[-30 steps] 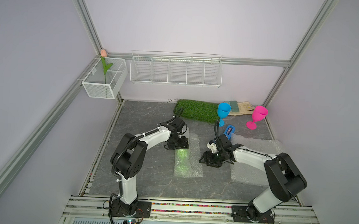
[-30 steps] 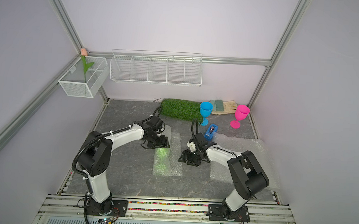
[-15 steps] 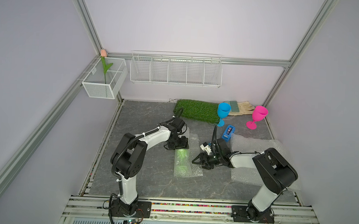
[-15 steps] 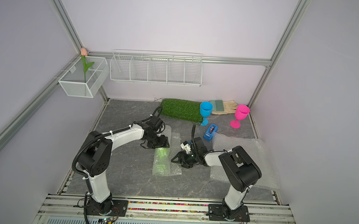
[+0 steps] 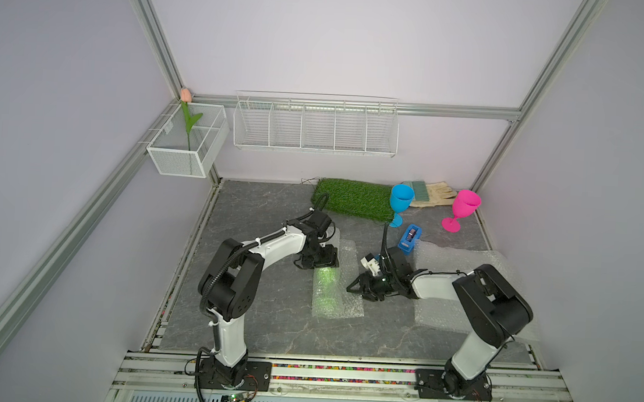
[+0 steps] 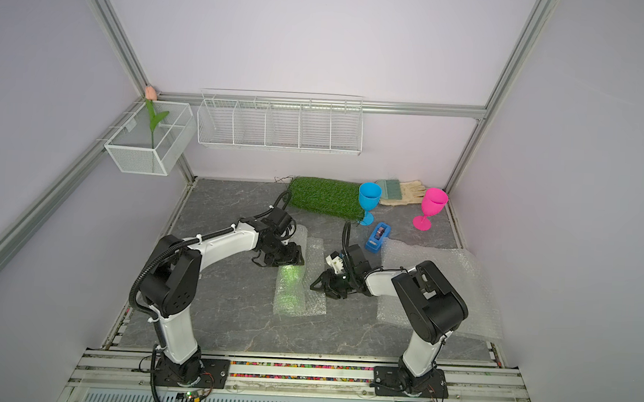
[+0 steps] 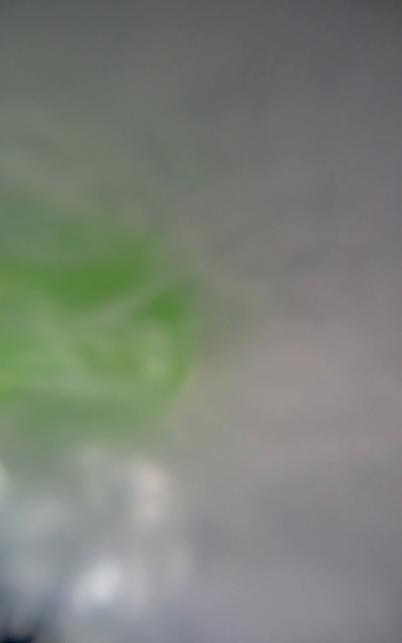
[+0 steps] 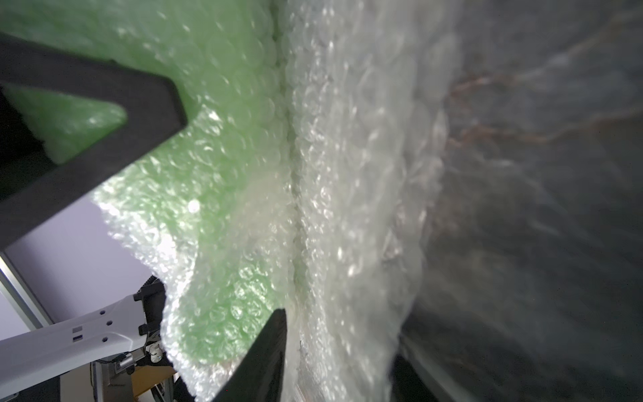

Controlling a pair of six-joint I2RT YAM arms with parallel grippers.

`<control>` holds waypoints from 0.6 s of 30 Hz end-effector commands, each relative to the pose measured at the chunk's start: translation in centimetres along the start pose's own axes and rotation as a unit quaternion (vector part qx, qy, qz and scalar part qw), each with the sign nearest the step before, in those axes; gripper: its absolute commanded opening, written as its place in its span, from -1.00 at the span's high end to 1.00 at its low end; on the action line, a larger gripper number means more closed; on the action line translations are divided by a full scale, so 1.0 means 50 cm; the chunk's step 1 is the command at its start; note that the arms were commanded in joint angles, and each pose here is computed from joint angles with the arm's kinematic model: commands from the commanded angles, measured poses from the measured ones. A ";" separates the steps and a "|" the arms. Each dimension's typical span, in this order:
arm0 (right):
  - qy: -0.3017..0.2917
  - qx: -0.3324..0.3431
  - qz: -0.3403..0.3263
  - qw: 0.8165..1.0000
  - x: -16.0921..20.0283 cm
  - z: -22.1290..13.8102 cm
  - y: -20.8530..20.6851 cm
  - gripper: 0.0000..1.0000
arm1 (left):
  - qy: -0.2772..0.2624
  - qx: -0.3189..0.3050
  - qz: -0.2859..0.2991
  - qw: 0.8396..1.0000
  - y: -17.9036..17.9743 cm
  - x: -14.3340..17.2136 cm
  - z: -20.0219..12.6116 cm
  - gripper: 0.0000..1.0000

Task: Wrap wine glasses in bubble wrap
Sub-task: Adjust the bubble wrap at the center of the board.

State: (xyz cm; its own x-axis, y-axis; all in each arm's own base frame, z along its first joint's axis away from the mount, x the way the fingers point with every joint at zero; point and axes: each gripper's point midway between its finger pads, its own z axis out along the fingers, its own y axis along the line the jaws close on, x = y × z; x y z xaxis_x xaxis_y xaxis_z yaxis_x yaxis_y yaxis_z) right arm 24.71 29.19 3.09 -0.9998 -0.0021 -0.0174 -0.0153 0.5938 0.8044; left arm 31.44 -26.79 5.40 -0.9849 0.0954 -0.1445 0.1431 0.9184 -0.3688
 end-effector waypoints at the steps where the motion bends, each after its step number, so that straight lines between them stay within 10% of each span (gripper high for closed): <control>1: -0.014 0.053 0.018 0.998 -0.013 0.003 -0.050 0.26 | 0.013 -0.016 -0.001 1.000 0.018 0.016 0.013 -0.18; 18: -0.047 0.101 -0.027 0.993 -0.009 -0.030 0.063 0.86 | -0.008 -0.044 -0.037 0.998 0.036 0.007 0.021 0.00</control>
State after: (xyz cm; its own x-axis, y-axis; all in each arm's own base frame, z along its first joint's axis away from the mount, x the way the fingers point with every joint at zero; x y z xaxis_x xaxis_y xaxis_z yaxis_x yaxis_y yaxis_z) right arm 25.54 29.62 5.19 -0.9944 0.0277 -0.1020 -0.0513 0.7169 0.6953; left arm 31.67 -26.81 5.36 -0.9874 0.0589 -0.1470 0.1093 0.9252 -0.3635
